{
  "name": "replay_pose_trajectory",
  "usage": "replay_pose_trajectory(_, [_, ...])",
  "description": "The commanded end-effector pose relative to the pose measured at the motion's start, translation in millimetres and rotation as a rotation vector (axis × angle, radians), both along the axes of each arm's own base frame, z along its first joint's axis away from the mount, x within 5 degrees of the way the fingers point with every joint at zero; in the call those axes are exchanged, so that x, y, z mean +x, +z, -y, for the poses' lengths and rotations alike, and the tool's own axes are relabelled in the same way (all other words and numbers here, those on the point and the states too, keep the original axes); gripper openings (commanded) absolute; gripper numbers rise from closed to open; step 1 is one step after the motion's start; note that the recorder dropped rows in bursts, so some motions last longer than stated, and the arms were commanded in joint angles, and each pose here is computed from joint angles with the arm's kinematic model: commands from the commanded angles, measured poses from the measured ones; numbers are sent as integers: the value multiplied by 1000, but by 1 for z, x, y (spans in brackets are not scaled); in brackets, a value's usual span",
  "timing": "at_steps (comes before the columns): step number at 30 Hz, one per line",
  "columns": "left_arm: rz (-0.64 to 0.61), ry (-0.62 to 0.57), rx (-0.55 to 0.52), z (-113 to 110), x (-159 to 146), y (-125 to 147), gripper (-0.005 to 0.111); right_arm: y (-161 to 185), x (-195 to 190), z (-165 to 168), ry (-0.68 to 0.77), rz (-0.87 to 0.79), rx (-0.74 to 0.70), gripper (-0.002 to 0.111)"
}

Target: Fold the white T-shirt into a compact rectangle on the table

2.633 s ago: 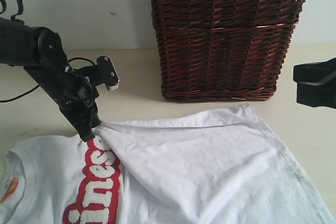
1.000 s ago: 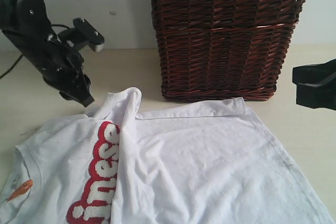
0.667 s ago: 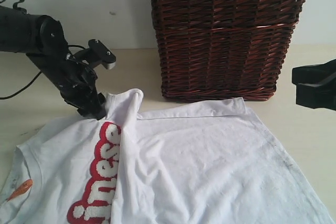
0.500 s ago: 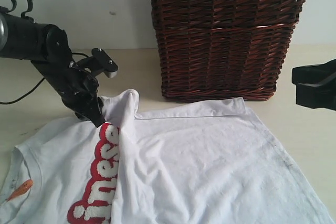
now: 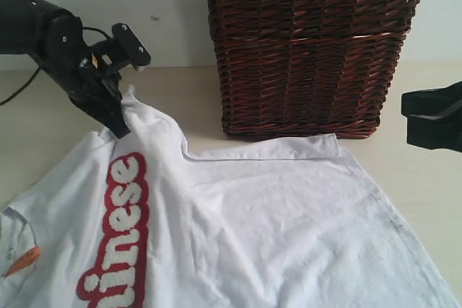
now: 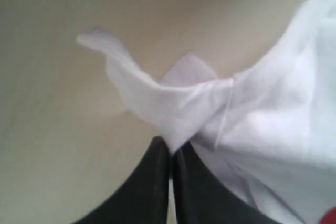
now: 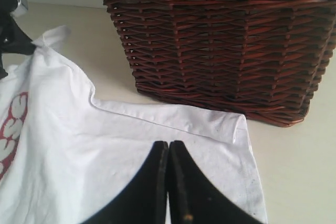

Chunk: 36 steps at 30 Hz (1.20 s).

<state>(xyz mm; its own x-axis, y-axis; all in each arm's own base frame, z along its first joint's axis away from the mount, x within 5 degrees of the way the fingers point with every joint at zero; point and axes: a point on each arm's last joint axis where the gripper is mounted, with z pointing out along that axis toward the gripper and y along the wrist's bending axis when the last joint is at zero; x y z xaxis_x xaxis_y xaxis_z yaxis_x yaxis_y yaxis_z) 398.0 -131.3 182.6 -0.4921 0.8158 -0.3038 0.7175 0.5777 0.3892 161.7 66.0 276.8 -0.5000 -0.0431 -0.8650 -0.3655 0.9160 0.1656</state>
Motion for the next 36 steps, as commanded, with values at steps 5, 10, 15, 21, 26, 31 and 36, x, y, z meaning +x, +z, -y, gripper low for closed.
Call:
replay_pose_trajectory(5, [193, -29, -59, 17, -2, 41, 42, 0, -1, 1, -1, 6, -2, 0])
replay_pose_trajectory(10, [169, -57, -36, 30, -5, 29, 62, 0, -1, 1, -1, 6, -2, 0])
replay_pose_trajectory(15, [86, 78, -27, 14, -1, 12, 58, 0, -1, 1, -1, 6, -4, 0])
replay_pose_trajectory(21, [-42, 226, -12, -6, 5, -26, 59, 0, -1, 1, -2, 5, -1, 0])
replay_pose_trajectory(26, [-61, 219, -27, -3, 10, -48, 59, 0, -1, 1, -3, 4, 2, 0])
replay_pose_trajectory(31, [-75, 206, -22, -2, 13, -68, 59, 0, -1, 1, -3, 4, 2, 0])
replay_pose_trajectory(36, [-92, 198, 18, -4, 12, -70, 55, 0, -1, 1, -3, 7, 1, 0])
